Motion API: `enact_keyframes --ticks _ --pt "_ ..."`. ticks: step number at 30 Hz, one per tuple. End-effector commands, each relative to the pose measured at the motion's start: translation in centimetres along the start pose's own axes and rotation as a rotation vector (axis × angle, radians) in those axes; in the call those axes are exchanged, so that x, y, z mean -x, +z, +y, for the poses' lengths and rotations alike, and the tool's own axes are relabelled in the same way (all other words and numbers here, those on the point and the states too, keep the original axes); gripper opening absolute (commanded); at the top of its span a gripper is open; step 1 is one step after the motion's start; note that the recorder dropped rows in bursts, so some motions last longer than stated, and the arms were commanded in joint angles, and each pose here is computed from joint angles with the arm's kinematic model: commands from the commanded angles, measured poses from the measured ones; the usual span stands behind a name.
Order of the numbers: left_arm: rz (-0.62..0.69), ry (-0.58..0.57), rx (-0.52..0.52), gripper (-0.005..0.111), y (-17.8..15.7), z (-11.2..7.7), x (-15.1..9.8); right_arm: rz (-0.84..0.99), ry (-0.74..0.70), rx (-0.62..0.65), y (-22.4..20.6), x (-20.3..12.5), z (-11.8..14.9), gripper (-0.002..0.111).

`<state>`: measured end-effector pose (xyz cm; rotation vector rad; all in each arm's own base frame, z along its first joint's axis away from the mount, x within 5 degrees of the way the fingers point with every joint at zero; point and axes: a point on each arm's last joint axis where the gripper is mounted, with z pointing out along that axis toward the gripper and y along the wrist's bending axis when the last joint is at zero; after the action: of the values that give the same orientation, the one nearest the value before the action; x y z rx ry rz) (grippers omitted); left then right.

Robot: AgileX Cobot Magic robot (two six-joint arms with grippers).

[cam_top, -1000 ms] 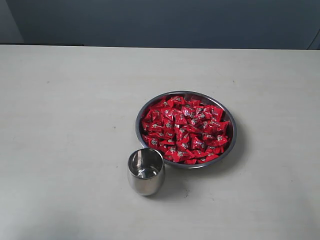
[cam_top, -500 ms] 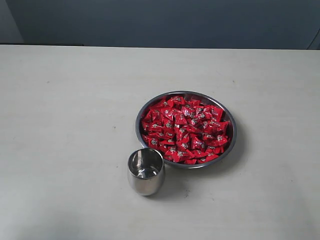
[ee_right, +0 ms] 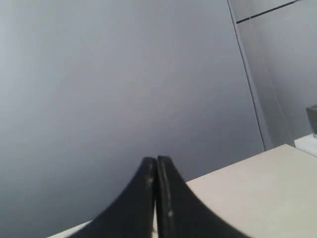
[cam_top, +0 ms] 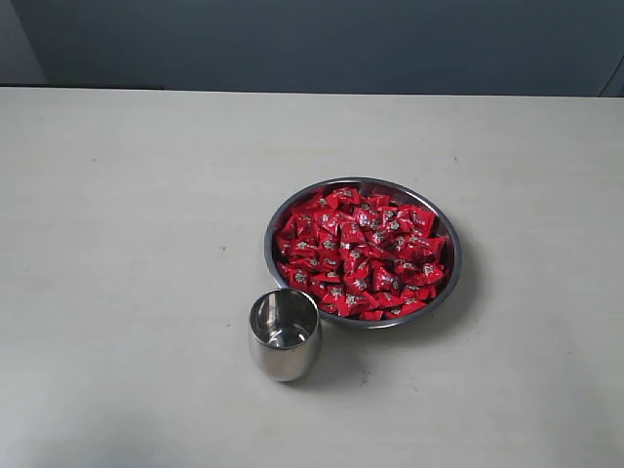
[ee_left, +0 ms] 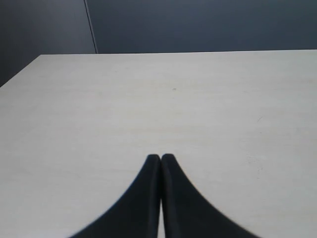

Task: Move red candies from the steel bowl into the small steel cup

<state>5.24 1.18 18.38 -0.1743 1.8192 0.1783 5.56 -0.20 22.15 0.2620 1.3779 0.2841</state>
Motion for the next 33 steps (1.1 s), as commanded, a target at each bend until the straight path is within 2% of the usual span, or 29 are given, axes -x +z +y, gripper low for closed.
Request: enact_keyframes --ticks 1,7,10,11,17,20,24,29,33 --pt "-0.011 -0.006 -0.006 0.000 0.0 0.0 0.0 -0.099 0.019 -0.001 -0.1 0.9 0.0 0.000" --pt "-0.011 -0.006 -0.006 0.000 0.0 0.0 0.0 -0.226 0.084 0.005 -0.3 2.0 0.0 0.000" --pt "-0.011 -0.006 -0.006 0.000 0.0 0.0 0.0 -0.244 0.298 -0.003 -0.3 2.1 -0.4 0.000" --pt "-0.011 -0.006 -0.006 0.000 0.0 0.0 0.0 -0.245 0.328 -0.006 -0.3 2.1 -0.4 0.000" --pt "-0.011 -0.006 -0.006 0.000 0.0 0.0 0.0 -0.237 0.344 -0.001 -0.3 2.3 -0.3 0.000" --pt "-0.011 -0.006 -0.006 0.000 0.0 0.0 0.0 -0.225 0.252 0.047 -0.3 4.2 1.0 0.000" --pt "-0.011 -0.006 -0.006 0.000 0.0 0.0 0.0 -0.085 0.167 0.046 1.7 7.7 3.0 0.000" --pt "-0.011 -0.006 -0.006 0.000 0.0 0.0 0.0 0.196 -0.017 -0.001 8.0 10.8 4.9 0.000" --pt "-0.011 -0.006 -0.006 0.000 0.0 0.0 0.0 0.385 -0.233 0.106 14.0 12.1 7.8 0.000"
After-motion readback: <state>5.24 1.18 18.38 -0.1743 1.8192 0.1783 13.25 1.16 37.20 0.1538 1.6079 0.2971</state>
